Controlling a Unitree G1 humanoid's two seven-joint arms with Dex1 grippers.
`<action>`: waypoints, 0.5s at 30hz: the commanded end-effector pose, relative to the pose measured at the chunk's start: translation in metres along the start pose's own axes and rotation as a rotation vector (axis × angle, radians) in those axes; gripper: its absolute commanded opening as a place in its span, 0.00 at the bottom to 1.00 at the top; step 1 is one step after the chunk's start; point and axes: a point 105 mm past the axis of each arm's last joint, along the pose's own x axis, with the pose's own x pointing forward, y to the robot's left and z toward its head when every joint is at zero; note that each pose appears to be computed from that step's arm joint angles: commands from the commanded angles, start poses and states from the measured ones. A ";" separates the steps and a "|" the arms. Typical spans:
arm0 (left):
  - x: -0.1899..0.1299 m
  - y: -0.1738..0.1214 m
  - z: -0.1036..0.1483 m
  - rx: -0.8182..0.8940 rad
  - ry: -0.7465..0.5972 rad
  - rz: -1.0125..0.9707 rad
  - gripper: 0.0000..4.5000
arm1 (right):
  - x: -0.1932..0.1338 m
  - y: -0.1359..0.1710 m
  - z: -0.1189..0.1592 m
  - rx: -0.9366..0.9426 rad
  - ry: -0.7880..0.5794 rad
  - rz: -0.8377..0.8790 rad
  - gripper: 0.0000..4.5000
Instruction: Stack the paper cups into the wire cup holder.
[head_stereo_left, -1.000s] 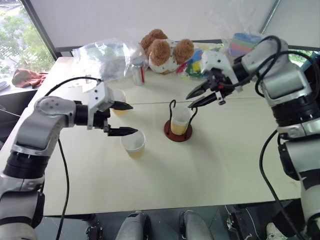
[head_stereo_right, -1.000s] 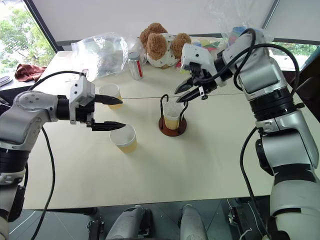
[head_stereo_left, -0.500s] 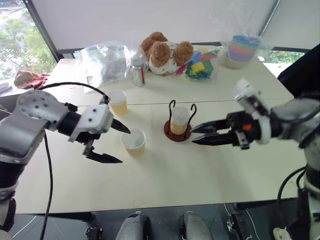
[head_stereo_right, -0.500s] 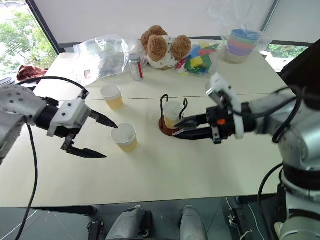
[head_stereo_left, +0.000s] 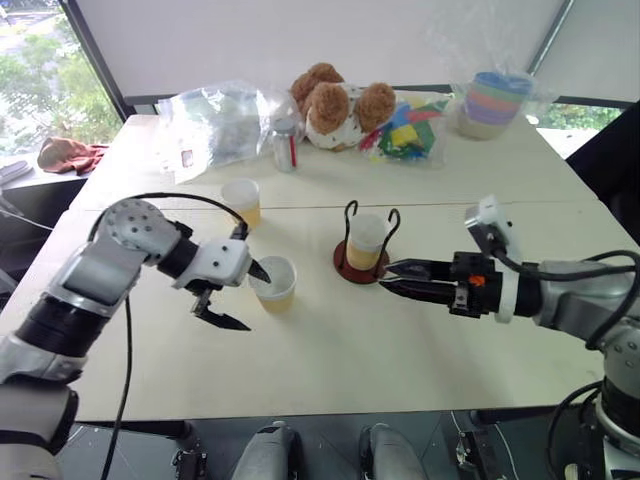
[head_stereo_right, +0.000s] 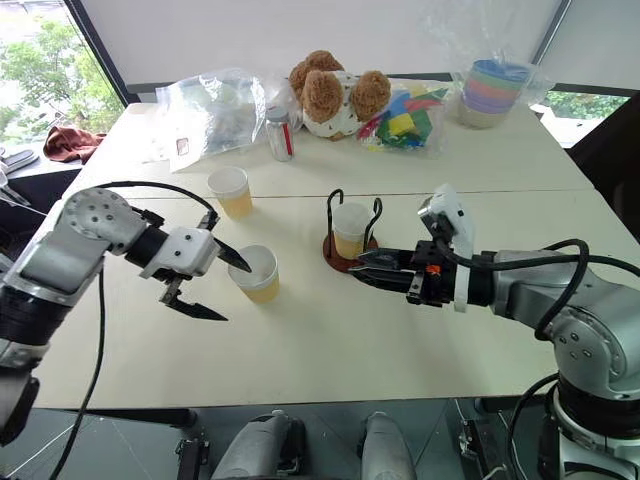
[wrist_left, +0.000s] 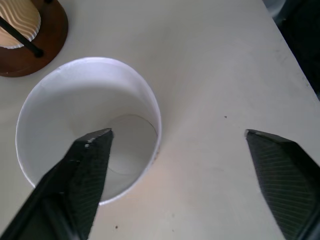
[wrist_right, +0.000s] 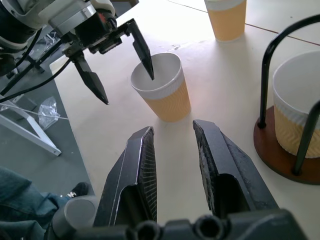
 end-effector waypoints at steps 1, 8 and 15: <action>-0.006 0.006 0.002 0.047 0.026 0.006 0.61 | -0.004 0.004 0.006 -0.042 -0.027 -0.021 0.29; -0.005 0.015 0.005 0.096 0.033 0.005 0.01 | -0.008 0.000 -0.001 -0.025 -0.021 -0.069 0.29; -0.048 0.077 0.055 0.179 -0.074 0.187 0.01 | -0.040 -0.026 -0.001 -0.011 -0.021 -0.238 0.29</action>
